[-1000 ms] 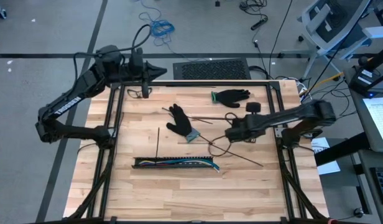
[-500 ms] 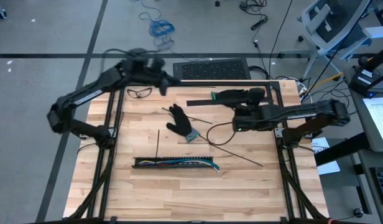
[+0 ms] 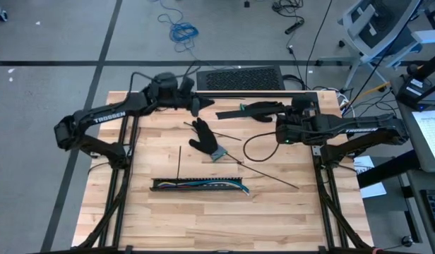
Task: Ziptie cables
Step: Insert the black cover of the black cable duct
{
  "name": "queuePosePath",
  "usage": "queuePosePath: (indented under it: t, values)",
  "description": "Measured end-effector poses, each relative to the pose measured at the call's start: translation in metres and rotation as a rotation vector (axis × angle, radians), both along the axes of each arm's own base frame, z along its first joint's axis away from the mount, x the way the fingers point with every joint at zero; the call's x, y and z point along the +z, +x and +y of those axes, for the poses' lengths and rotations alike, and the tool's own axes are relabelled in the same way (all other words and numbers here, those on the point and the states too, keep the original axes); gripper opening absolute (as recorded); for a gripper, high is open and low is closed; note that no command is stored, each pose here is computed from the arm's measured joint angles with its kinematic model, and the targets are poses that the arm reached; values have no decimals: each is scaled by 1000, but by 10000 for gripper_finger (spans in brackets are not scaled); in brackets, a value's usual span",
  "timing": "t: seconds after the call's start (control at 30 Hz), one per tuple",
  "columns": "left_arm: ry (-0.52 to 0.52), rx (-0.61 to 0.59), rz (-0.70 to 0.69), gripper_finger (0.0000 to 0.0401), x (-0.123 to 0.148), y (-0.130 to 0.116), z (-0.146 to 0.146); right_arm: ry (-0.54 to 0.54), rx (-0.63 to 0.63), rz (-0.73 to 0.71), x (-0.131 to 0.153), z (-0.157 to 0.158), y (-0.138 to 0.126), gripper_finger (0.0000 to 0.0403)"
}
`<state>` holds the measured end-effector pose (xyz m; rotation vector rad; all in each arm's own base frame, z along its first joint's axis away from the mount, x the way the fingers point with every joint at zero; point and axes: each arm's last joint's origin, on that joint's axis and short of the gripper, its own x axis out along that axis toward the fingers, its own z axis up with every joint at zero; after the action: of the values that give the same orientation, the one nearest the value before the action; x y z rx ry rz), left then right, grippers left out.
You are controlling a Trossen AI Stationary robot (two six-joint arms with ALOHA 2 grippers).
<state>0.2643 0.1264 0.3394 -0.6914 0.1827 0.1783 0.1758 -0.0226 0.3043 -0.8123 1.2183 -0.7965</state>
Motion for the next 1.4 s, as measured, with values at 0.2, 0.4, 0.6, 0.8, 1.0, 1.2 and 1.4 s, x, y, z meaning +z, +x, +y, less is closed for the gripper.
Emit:
queuePosePath:
  t: [0.2,0.4,0.6,0.8,1.0,1.2,1.4]
  values:
    - [-116,128,-238,0,-39,-34,-15,3,-4,4,0,0,-1,8]
    - [-381,175,-499,14,-57,-52,-24,5,-19,-8,0,-2,0,8]
    - [-439,104,-666,99,-29,-51,-27,8,-31,-30,0,-5,1,8]
    - [-548,73,-574,184,-33,-43,-36,-11,-17,-103,5,-10,12,8]
    - [-633,228,-569,204,-40,-42,-33,-48,-34,-113,10,-25,19,8]
    - [-812,340,-697,205,-37,-44,-31,-117,-50,-118,19,-44,26,8]
    - [-892,377,-748,205,-37,-38,-45,-156,-67,-27,15,-67,38,8]
